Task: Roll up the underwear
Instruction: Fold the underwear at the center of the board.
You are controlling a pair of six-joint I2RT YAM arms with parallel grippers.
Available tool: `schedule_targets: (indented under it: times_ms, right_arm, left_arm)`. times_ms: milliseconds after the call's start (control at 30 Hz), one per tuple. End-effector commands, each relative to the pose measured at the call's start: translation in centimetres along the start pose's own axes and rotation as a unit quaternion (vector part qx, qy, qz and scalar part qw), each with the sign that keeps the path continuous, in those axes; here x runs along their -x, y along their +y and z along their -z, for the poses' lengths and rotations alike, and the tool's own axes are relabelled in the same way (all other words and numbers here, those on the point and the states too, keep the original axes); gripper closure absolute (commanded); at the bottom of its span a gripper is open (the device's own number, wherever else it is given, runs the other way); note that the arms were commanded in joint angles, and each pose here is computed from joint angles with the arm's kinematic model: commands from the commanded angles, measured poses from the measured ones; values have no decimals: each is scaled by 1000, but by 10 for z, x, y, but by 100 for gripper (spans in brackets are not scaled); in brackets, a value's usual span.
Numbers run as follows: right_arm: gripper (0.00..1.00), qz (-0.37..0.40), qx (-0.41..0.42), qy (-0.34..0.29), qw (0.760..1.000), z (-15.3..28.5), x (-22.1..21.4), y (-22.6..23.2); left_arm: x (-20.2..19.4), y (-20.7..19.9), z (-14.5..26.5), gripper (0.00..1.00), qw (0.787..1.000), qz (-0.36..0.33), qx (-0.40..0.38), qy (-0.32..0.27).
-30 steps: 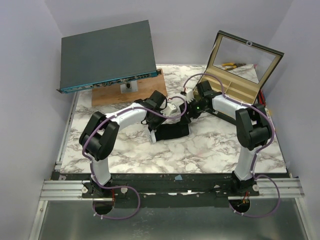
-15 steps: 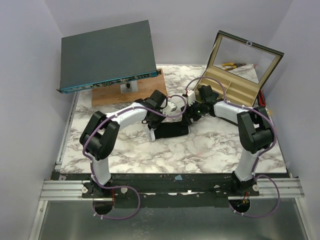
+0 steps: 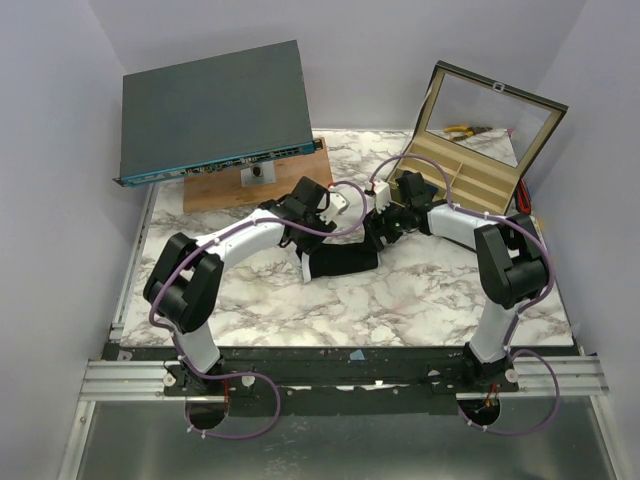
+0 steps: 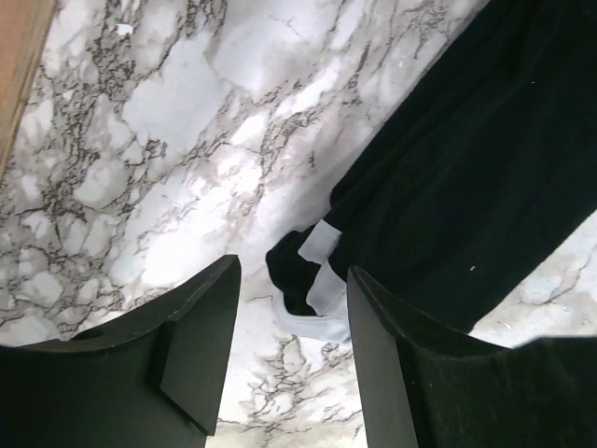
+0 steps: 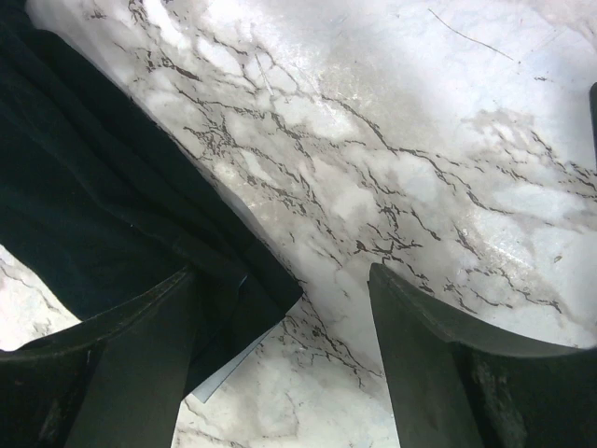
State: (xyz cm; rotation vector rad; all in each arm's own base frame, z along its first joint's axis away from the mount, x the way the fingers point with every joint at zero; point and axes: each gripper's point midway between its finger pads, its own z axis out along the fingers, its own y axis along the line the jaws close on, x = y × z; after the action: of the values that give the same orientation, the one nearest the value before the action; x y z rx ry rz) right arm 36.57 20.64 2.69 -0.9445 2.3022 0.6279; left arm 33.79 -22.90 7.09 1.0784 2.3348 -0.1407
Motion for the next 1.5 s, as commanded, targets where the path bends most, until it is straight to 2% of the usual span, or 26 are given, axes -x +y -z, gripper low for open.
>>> schedule_targets:
  times_ms: [0,233,533,800,1100,1333,1467]
  right_arm:
    - [26,-10,-31,54,998,0,-34,-9]
    - [25,-10,-31,39,999,5,-20,-8]
    - [25,-8,-24,32,999,10,-11,-4]
    - [24,-5,-25,33,999,10,-13,-2]
    - [23,-1,-28,38,999,10,-17,-1]
    - [22,3,-34,51,998,10,-24,-3]
    - [21,9,-36,54,998,14,-21,-3]
  left_arm:
    - [1,23,7,45,998,-6,57,-9]
    - [3,30,17,45,997,-2,74,-27]
    - [23,-2,42,41,993,-16,-9,-119]
    - [8,-23,15,41,995,-74,-32,-65]
    - [-25,-13,-21,41,988,-144,50,29]
    - [-36,-6,-24,40,985,-152,73,44]
    - [-26,-8,-15,33,989,-135,62,20]
